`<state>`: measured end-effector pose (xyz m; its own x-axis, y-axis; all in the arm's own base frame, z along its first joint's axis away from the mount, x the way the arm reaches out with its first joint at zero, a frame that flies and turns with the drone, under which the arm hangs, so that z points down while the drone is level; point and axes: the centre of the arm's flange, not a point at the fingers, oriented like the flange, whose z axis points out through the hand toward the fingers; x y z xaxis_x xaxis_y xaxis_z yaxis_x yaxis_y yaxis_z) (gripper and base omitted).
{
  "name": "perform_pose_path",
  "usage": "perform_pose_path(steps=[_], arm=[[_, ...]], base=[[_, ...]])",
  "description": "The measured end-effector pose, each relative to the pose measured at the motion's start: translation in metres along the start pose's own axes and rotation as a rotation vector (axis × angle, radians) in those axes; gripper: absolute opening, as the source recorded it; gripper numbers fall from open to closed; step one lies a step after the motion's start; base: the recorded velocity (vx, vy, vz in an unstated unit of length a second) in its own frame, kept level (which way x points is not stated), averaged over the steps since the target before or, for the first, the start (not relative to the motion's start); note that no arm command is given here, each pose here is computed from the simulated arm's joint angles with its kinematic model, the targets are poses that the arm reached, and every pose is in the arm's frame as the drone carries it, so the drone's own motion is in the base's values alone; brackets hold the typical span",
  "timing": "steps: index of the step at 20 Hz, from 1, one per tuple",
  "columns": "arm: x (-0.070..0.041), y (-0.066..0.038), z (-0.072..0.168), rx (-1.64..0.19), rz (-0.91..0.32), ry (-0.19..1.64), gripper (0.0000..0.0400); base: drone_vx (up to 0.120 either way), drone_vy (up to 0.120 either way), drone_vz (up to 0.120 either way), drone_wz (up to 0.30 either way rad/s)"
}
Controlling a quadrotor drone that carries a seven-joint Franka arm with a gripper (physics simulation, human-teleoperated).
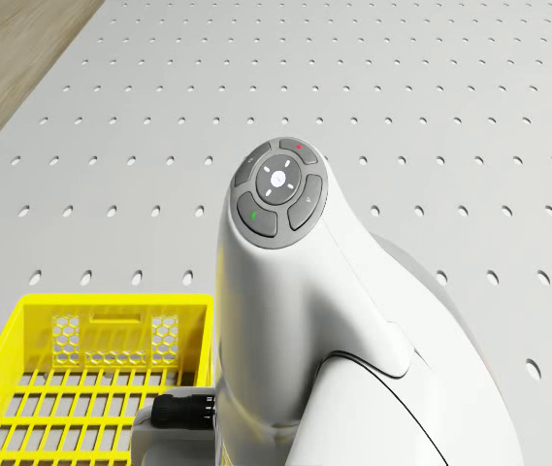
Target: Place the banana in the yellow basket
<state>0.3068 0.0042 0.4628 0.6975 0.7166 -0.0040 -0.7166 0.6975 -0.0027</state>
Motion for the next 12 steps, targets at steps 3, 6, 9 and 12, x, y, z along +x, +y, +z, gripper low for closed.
perform_pose_path(steps=[3, 6, 9, 12], arm=[[0.0, 0.0, 0.0, 0.0, 0.0, 0.0, 0.0192], [0.0, 0.0, 0.0, 0.0, 0.0, 0.0, 0.0192], [0.0, 0.0, 0.0, 0.0, 0.0, 0.0, 0.0192], [0.0, 0.0, 0.0, 0.0, 0.0, 0.0, 0.0192]], base=[[0.0, 0.12, -0.107, 0.0], [0.0, 0.12, -0.093, 0.0], [0.0, 0.12, -0.067, 0.0], [0.0, 0.12, -0.107, 0.0]])
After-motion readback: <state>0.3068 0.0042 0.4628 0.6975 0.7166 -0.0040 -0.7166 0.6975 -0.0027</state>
